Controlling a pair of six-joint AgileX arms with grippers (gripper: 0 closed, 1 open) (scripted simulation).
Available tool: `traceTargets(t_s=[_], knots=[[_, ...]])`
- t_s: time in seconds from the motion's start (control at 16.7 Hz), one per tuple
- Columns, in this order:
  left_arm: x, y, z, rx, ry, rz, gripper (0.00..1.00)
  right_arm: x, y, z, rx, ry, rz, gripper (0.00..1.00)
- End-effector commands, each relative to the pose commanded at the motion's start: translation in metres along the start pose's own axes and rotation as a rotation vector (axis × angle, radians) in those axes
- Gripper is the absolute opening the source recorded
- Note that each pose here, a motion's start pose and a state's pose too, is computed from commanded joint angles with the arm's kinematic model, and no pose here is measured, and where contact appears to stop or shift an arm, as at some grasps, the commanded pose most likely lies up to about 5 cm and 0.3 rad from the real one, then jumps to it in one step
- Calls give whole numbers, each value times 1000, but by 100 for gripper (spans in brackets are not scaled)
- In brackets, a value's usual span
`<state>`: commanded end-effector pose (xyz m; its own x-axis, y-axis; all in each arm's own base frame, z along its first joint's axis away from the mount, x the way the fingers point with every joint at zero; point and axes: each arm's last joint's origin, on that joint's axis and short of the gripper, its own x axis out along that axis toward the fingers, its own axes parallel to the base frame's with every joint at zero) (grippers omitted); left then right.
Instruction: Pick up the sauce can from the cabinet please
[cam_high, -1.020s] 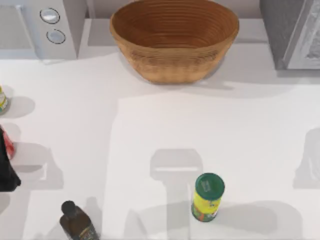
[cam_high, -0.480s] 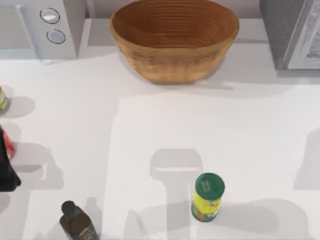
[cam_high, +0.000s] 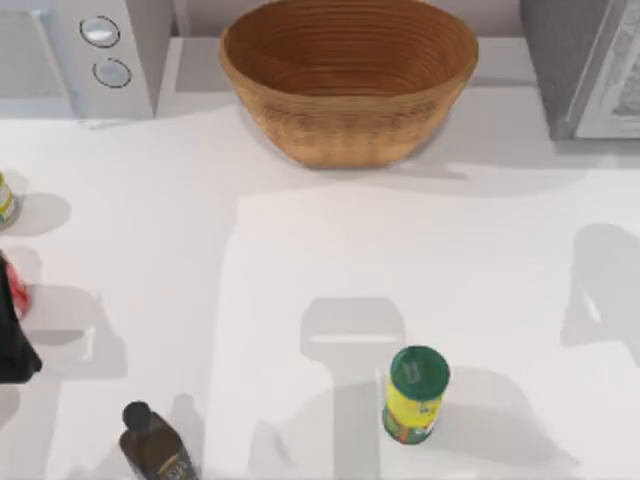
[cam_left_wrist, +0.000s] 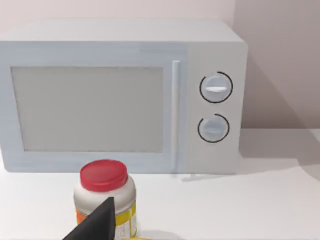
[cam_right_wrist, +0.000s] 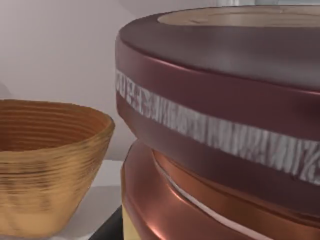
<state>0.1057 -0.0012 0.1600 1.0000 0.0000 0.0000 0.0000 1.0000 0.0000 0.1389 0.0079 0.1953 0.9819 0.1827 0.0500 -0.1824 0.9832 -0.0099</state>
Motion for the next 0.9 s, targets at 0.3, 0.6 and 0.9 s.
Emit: traceTargets(t_s=[0.3,0.6,0.9], knots=[[0,0,0,0,0,0,100,55,3,-4,5,18,190,0],[0,0,0,0,0,0,100,107,8,-43,15,42,379,0],[0,0,0,0,0,0,100,134,16,-94,24,52,520,0]])
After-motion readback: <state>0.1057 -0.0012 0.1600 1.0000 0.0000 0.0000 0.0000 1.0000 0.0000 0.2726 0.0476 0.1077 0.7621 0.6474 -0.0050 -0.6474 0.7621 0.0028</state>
